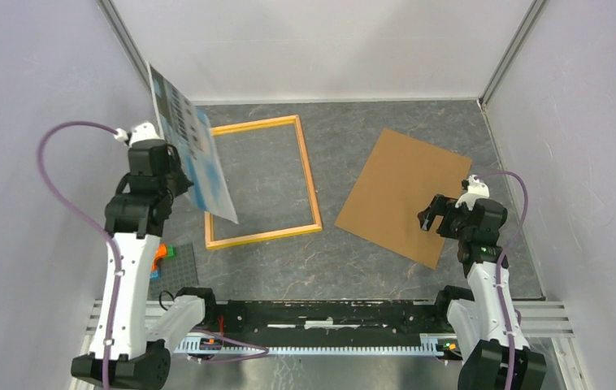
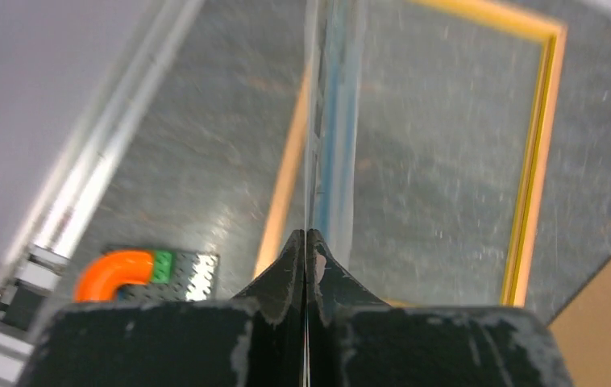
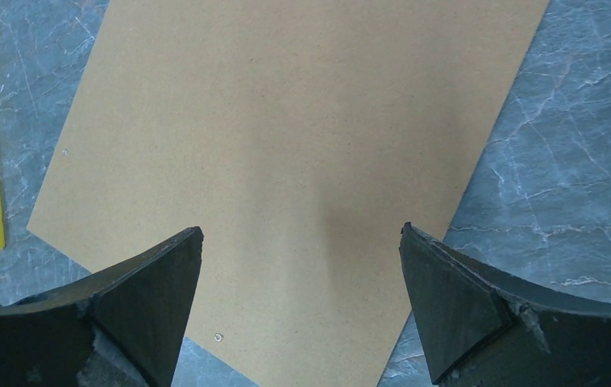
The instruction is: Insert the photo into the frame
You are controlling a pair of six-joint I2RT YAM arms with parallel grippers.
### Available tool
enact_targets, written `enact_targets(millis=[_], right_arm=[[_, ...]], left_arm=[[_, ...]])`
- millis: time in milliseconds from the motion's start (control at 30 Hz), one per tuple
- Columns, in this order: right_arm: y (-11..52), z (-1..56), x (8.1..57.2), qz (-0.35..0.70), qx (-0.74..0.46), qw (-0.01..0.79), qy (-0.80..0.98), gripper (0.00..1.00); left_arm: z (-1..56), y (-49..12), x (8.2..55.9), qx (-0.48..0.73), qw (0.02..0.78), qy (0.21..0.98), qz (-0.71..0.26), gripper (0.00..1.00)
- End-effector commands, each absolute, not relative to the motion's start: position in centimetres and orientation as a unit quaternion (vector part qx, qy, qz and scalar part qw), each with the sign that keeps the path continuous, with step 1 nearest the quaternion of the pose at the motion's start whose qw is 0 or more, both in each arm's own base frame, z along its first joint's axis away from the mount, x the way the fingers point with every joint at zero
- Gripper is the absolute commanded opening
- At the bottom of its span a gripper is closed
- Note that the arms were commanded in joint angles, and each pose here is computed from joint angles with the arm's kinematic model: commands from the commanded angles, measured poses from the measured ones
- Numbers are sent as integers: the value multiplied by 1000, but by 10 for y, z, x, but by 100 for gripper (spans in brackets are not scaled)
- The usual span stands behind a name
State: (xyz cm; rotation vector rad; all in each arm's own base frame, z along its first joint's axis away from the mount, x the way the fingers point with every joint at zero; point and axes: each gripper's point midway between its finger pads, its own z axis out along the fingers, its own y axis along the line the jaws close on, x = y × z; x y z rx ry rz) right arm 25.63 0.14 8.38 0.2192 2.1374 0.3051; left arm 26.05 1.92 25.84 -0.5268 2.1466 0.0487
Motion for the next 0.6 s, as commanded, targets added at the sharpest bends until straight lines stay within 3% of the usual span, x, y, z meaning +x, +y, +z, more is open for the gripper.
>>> enact_targets(millis=[0,133,333,567], right_arm=[[6,91,262,125,67,479,867,97],[10,88,262,125,63,474,869,97],[12,85,261,123,61,470,872,97],[13,83,261,124,59,466,874,97]], left_arm=[[318,58,239,-195,482,841,149,2],[331,38,246,-126,456,843,256,2],[265,-40,284,-4,370,869,328,2],[176,-150,319,98,334,891,292,2]])
